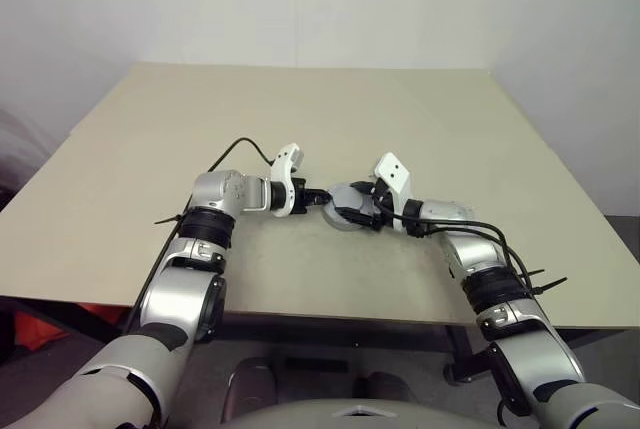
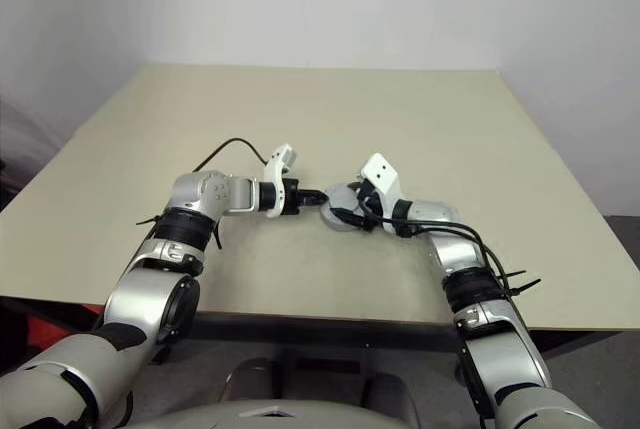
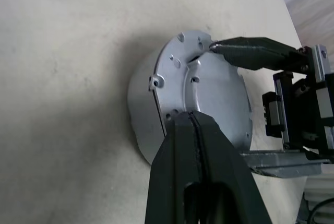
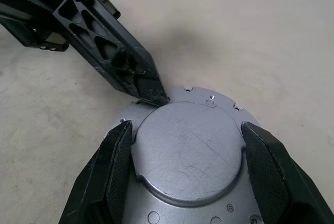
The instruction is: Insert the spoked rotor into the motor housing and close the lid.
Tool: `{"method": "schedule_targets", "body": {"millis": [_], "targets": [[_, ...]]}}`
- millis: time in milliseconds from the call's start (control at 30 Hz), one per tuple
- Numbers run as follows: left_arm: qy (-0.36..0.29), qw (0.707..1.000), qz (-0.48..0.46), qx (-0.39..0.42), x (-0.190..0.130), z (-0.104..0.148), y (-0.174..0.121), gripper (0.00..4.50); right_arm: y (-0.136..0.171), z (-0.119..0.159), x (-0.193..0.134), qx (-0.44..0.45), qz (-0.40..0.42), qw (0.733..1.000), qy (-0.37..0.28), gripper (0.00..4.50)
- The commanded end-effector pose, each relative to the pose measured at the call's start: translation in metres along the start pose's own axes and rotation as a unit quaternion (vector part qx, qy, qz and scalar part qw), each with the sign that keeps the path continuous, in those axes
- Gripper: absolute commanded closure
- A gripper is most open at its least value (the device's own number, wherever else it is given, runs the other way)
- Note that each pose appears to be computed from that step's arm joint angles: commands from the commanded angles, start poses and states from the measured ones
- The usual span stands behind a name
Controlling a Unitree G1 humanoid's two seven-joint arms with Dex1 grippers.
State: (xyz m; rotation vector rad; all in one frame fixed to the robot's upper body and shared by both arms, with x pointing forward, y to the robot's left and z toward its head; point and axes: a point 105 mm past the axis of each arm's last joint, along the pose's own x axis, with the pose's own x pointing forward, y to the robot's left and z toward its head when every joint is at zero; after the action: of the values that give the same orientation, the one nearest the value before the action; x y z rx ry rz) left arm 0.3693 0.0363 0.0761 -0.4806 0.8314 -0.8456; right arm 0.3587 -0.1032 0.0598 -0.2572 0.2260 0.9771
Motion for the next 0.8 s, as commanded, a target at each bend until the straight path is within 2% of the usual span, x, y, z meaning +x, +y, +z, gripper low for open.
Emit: {"method": "schedule_targets", "body": {"millis": [33, 100, 800], "targets": [[-0.003, 1.000, -0.014, 0.015, -0.001, 0.005, -0.009, 4.50, -0.005, -0.030, -0.008, 0.025, -0.019, 0.998, 0.061, 0.55], [-0.001, 1.000, -0.018, 0.016, -0.002, 0.004, -0.010, 4.50, -0.005, -0.026, -0.007, 0.016, -0.021, 0.998, 0.052, 0.02], [0.014, 0.999, -0.036, 0.017, -0.001, 0.000, -0.018, 4.50, 0.002, 0.044, -0.009, 0.002, 0.013, 0.997, -0.073, 0.02]]}}
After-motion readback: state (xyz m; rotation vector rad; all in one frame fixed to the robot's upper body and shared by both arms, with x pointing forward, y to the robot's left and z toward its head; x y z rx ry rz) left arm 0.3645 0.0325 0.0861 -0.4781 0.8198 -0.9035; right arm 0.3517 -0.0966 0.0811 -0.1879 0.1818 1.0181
